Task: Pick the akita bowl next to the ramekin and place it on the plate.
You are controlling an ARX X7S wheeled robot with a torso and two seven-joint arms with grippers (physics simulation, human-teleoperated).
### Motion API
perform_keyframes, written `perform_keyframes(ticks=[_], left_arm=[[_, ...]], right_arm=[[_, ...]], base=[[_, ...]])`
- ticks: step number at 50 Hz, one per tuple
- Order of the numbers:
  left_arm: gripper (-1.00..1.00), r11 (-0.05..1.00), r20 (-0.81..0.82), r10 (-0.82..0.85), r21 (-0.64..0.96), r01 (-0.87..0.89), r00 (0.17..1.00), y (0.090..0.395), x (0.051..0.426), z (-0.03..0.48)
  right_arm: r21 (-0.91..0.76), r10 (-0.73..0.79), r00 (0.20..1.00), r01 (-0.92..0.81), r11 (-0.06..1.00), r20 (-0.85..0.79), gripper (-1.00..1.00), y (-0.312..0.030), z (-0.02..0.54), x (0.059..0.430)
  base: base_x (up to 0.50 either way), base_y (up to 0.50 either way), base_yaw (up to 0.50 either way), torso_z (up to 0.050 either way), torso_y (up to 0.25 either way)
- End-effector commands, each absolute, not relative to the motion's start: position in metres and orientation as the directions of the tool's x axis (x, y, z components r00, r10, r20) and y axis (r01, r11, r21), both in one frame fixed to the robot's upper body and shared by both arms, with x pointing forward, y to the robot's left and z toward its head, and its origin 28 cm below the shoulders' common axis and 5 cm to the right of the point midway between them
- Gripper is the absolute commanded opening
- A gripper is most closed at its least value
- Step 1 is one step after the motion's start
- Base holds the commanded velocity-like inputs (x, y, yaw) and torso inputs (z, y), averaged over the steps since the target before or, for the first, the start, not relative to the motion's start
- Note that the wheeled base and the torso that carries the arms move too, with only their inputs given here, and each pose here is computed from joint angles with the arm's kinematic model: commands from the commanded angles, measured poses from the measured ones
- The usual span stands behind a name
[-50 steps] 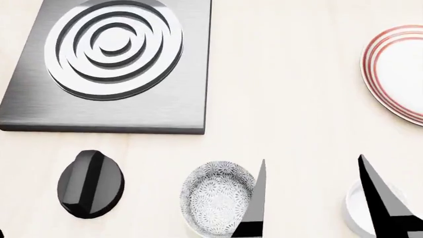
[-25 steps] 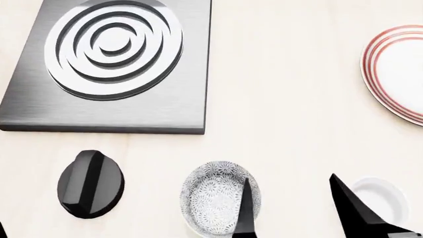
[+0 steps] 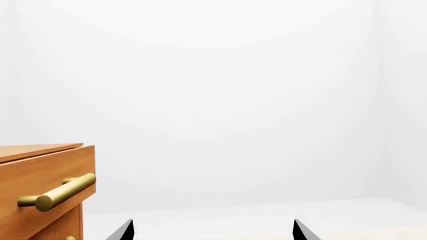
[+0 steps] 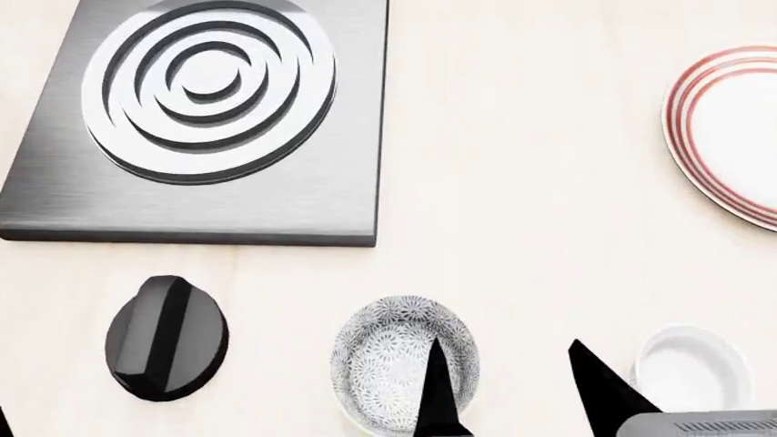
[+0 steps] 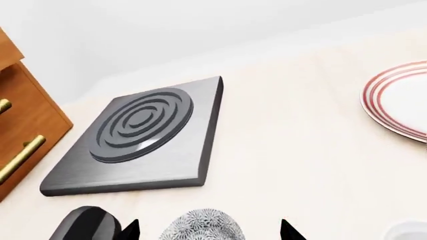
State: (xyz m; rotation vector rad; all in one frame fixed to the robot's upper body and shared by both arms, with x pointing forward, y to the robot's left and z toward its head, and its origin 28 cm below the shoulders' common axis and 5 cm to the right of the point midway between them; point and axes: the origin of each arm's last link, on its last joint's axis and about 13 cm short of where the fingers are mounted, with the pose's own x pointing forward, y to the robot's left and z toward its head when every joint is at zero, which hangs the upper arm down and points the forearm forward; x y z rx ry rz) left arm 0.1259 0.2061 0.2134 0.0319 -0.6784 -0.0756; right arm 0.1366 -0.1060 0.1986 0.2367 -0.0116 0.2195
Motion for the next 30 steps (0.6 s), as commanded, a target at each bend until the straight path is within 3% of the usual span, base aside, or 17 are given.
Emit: perform_keyframes(ticks=[1,30], left_arm=[[1.0,0.997,0.626,-0.08,0.053,0.06,0.776,0.206,0.125,0.213],[1.0,0.997,0.627,-0.082,0.054,0.061,0.774,0.207,0.125,0.213]], right_arm=[[0.264,0.228,0.974,-0.22,0.939,0.0,1.0,-0.106,0.193,0.141],[0.302,0.248,0.967,-0.221,0.927,-0.054,1.0,-0.106,0.18,0.154]], base=[[0.0,0.0,0.0,0.0,0.0],[0.0,0.0,0.0,0.0,0.0]])
